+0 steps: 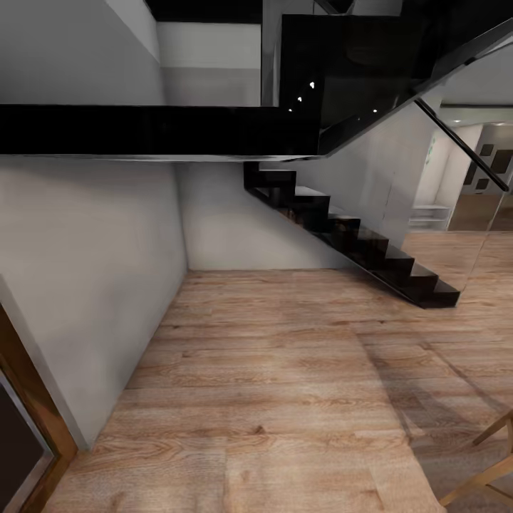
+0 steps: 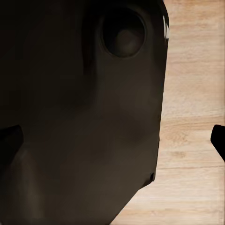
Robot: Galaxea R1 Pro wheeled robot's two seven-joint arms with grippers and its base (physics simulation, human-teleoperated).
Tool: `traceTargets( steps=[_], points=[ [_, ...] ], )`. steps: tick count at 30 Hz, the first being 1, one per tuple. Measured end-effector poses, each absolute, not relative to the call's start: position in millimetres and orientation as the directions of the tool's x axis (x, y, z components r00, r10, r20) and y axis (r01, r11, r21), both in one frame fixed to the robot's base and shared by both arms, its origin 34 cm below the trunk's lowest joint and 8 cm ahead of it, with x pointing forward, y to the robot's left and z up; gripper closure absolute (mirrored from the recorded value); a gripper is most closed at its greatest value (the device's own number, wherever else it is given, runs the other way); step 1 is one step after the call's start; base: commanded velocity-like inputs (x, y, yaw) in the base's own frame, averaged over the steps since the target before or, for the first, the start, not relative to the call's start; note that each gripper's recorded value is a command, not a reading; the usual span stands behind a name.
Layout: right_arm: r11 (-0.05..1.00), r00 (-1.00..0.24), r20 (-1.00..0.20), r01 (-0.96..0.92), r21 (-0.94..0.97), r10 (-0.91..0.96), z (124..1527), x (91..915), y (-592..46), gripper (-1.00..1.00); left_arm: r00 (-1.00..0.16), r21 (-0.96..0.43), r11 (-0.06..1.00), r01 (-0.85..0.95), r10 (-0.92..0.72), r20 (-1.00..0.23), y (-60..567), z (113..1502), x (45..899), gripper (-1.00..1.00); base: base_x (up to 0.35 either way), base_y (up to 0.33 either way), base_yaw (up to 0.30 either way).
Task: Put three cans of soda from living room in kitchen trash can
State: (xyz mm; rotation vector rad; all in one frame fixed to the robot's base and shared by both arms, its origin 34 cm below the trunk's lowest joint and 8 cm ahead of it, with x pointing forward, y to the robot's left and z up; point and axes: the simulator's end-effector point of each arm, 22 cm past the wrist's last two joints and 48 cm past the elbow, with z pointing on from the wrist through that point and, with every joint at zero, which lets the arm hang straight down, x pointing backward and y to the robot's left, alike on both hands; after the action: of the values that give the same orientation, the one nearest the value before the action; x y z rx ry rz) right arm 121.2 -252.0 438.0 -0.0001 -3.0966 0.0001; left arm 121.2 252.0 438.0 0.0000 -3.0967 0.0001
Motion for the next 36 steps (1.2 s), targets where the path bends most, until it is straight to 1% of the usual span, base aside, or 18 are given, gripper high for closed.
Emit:
traceTargets(
  steps=[2, 19, 24, 31, 32, 33, 34, 35, 36],
  points=[
    [1.0, -1.0, 0.02, 0.003, -0.003, 0.003, 437, 135, -253, -1.0, -0.999, -0.013, 1.0, 0.001, 0.001, 0.041, 243, 438, 119, -1.0, 0.0, 0.0, 0.0],
    [1.0, -1.0, 0.02, 0.003, -0.003, 0.003, 437, 135, -253, -1.0, -1.0, -0.014, 1.0, 0.001, 0.001, 0.03, 242, 438, 123, -1.0, 0.0, 0.0, 0.0],
    [1.0, -1.0, -0.01, 0.004, -0.011, 0.004, 437, 164, -264, -1.0, -0.999, -0.017, 1.0, 0.0, 0.001, 0.034, 243, 439, 115, -1.0, 0.0, 0.0, 0.0],
    [1.0, -0.999, -0.038, 0.005, 0.016, 0.006, 439, 196, -261, -1.0, -1.0, -0.016, 1.0, -0.005, -0.005, 0.007, 260, 439, 127, -1.0, 0.0, 0.0, 0.0],
    [0.992, -0.999, -0.04, 0.0, 0.13, 0.006, 443, 215, -238, -1.0, -0.999, -0.169, 0.986, 0.007, -0.001, -0.048, 246, 443, 156, -1.0, 0.0, 0.0, 0.0],
    [0.981, -0.986, -0.168, -0.032, 0.191, 0.001, 457, 277, -229, -1.0, -0.985, -0.283, 0.958, 0.05, 0.001, -0.172, 232, 458, 217, -1.0, 0.0, 0.0, 0.0],
    [0.98, -0.936, -0.352, -0.074, 0.182, -0.006, 487, 362, -228, -1.0, -0.934, -0.272, 0.955, 0.118, 0.014, -0.357, 229, 484, 303, -1.0, 0.0, 0.0, 0.0],
    [0.964, -0.871, -0.491, -0.141, 0.225, -0.013, 526, 424, -219, -1.0, -0.843, -0.354, 0.906, 0.232, 0.006, -0.538, 210, 541, 386, -1.0, 0.0, 0.0, 0.0],
    [0.943, -0.868, -0.495, -0.18, 0.281, -0.018, 531, 424, -211, -1.0, -0.818, -0.45, 0.845, 0.288, -0.027, -0.574, 198, 569, 400, -1.0, 0.0, 0.0, 0.0]
  ],
)
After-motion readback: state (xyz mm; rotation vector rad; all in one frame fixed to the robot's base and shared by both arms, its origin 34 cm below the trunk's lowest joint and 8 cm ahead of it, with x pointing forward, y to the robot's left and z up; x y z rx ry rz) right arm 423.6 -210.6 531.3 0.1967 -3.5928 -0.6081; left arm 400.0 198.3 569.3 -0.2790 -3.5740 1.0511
